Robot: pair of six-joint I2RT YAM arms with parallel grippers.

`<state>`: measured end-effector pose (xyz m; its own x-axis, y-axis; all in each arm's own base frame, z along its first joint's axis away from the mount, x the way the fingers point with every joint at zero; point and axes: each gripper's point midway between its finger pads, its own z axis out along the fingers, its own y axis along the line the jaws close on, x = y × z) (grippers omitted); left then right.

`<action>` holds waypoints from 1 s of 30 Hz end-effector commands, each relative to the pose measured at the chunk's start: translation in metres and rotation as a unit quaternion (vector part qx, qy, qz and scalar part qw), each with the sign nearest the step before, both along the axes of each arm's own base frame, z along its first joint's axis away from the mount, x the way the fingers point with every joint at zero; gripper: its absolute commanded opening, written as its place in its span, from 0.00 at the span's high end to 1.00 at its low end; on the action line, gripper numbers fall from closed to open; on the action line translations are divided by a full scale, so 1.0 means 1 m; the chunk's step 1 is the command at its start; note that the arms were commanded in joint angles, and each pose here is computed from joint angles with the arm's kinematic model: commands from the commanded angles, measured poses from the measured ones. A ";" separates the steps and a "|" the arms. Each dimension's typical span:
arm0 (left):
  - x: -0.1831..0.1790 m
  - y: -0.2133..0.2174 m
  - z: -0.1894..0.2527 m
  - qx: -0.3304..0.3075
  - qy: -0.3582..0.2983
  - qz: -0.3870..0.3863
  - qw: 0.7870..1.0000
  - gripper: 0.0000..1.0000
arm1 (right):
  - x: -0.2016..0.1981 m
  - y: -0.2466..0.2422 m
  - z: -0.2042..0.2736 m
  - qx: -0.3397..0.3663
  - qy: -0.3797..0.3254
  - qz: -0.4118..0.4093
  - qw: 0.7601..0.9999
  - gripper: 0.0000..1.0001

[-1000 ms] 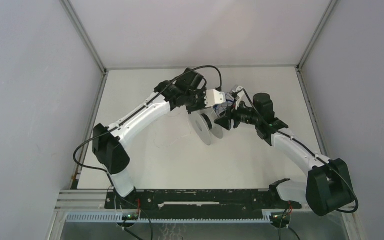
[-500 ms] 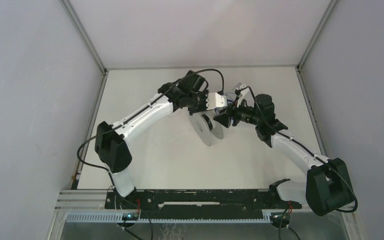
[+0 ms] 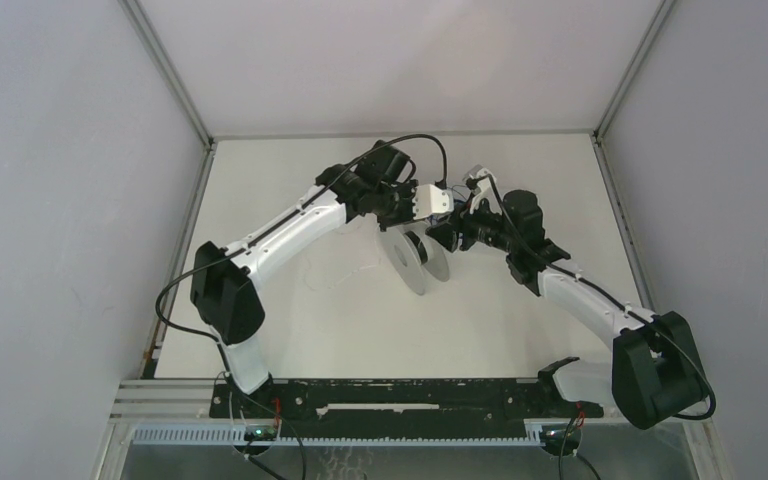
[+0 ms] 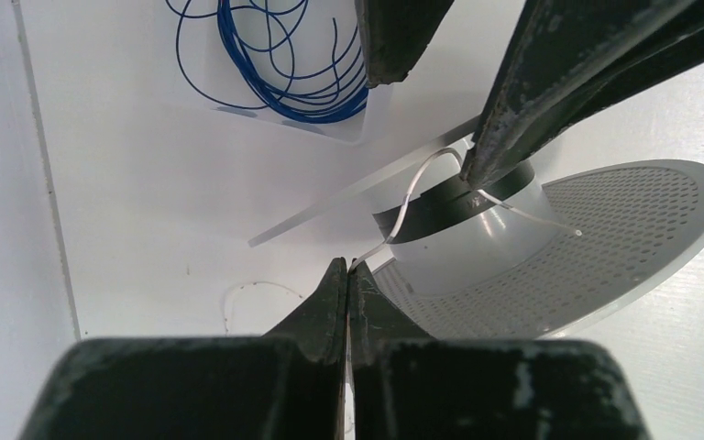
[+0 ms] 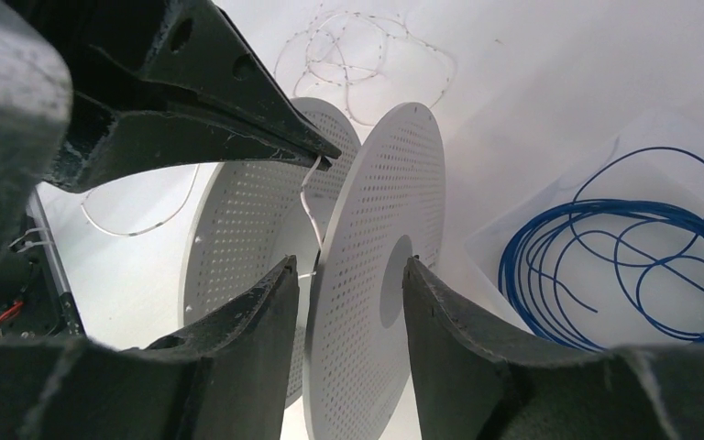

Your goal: Wrap the cables

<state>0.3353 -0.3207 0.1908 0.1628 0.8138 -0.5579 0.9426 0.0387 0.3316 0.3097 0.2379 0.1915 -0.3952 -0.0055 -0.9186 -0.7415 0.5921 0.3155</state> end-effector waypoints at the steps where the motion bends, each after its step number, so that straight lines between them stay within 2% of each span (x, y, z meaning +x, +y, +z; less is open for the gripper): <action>1: -0.006 -0.009 -0.001 -0.023 0.019 -0.004 1.000 1.00 | 0.002 0.008 0.008 0.000 -0.036 -0.001 0.999 0.47; 10: -0.008 -0.010 -0.008 -0.021 0.032 -0.004 0.999 1.00 | 0.003 0.011 0.004 -0.021 -0.051 -0.016 0.998 0.49; 30: -0.005 0.001 -0.029 0.029 0.015 -0.037 0.999 1.00 | 0.008 0.008 -0.002 -0.055 -0.076 -0.040 0.995 0.52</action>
<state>0.3340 -0.3217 0.1742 0.1633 0.8130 -0.5589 0.9519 0.0190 0.3058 0.3070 0.2418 0.1644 -0.3527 -0.1086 -0.9294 -0.7186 0.6675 0.1948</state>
